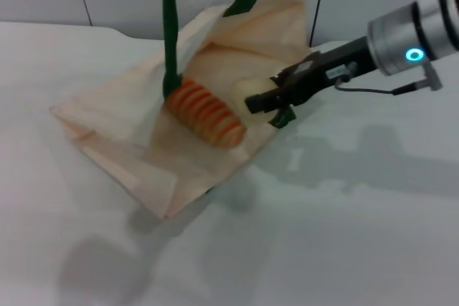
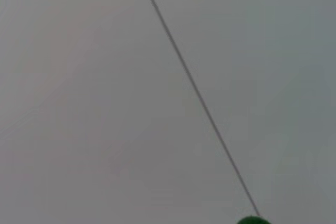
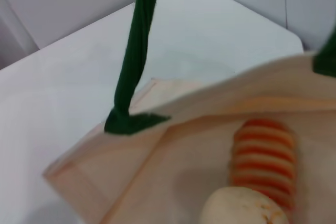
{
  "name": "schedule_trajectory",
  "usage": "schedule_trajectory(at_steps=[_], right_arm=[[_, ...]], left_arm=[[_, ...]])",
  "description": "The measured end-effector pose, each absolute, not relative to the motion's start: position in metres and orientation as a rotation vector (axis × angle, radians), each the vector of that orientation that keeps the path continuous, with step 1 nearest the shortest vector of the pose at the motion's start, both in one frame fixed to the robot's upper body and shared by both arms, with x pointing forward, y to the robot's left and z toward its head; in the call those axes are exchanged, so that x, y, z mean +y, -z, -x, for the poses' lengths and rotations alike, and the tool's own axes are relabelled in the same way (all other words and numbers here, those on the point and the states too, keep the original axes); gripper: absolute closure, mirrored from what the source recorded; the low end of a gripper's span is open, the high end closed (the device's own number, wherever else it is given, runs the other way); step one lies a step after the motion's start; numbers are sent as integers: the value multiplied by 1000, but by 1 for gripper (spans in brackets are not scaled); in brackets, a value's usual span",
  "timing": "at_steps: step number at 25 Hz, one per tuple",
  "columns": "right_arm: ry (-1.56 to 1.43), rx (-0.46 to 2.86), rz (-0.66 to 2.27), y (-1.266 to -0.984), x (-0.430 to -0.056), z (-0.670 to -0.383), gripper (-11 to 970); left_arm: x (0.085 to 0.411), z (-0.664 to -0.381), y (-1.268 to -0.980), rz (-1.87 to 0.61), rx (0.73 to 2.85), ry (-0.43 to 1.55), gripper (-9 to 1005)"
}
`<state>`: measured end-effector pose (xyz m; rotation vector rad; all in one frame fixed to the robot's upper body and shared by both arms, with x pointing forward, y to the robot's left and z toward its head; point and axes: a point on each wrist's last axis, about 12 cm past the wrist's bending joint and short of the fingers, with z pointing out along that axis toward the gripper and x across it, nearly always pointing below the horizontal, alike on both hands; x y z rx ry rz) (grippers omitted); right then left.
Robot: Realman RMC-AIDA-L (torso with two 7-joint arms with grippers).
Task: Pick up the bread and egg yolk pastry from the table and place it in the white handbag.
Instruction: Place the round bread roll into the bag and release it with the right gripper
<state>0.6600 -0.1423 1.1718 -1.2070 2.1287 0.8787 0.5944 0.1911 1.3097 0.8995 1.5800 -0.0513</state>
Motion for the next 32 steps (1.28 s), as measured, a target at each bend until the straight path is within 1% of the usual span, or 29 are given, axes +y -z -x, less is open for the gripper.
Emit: schedule_trajectory(at_steps=[4, 12, 23, 32], right_arm=[[-836, 2112, 1202, -1169, -131, -665, 366], [-715, 2097, 1140, -1159, -121, -675, 368], [-655, 2093, 1132, -1153, -114, -678, 376], [-638, 2098, 1109, -1152, -116, -680, 278]], left_arm=[[186, -594, -1311, -906, 1568, 78, 852], [180, -592, -1310, -923, 1559, 96, 850], [180, -591, -1311, -924, 1557, 93, 848], [181, -591, -1311, -923, 1557, 86, 846]])
